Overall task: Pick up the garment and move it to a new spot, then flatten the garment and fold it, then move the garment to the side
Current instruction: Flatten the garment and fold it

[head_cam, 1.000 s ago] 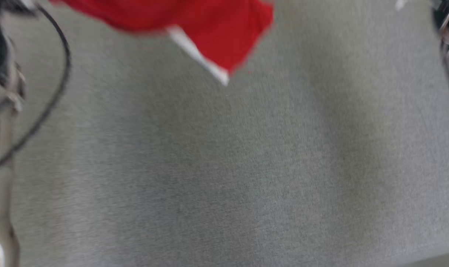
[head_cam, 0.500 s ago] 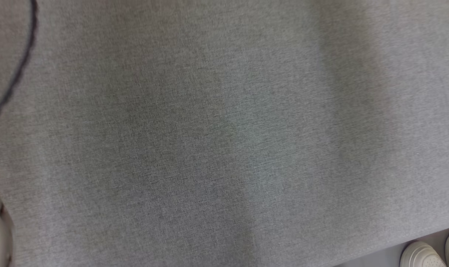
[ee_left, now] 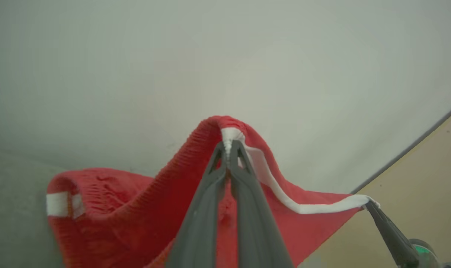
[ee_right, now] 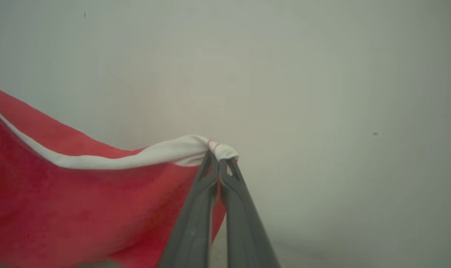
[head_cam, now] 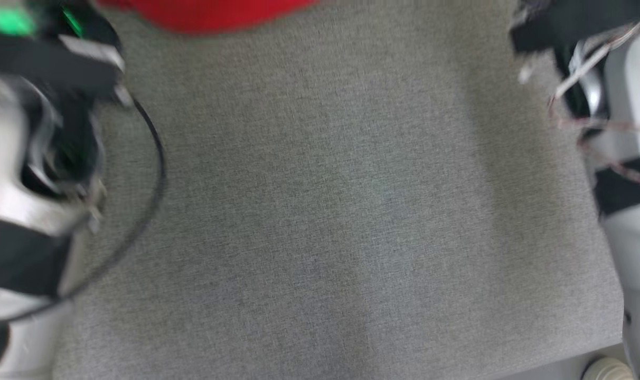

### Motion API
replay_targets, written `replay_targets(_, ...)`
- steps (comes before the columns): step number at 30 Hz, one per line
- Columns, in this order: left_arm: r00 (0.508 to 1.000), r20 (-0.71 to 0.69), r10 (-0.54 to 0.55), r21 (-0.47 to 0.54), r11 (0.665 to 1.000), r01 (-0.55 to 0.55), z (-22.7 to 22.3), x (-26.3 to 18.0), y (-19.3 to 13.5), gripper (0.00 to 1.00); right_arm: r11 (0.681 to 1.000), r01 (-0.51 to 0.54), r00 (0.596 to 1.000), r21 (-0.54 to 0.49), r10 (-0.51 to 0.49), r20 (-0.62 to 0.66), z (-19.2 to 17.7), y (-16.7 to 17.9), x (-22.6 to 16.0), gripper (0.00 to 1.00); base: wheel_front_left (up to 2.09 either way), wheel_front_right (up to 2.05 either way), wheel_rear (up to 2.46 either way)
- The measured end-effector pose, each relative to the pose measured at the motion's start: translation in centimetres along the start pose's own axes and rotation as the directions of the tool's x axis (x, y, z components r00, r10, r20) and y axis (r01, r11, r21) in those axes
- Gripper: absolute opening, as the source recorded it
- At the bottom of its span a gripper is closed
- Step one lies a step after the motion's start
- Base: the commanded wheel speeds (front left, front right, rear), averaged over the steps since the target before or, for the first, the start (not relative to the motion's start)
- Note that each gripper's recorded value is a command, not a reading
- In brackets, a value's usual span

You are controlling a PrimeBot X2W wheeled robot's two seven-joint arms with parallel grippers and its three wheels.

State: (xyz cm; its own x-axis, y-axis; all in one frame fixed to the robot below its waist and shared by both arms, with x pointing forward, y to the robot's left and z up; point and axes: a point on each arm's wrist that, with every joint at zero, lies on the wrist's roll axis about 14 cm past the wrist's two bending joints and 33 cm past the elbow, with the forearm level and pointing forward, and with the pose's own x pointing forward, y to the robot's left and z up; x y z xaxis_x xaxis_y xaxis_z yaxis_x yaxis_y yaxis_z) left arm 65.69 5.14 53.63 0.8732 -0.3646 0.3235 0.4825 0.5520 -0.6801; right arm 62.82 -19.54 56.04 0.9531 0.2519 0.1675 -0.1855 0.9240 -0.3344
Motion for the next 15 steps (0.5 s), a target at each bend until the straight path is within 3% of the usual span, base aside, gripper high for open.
replay_targets(6,0.991,-0.131,0.037,-0.113,0.992,-0.052,-2.9,-3.8,-0.9,0.0,0.993,-0.015,0.994,0.119,0.028,-0.108,-0.9,1.3,-3.7,0.0,0.0,0.0,0.0)
replay_targets(15,0.944,-0.308,0.12,-0.114,0.98,-0.162,-6.7,-11.1,-1.8,0.0,0.961,0.022,0.943,0.276,0.071,-0.325,-3.6,3.6,-12.2,0.0,0.0,0.0,0.0)
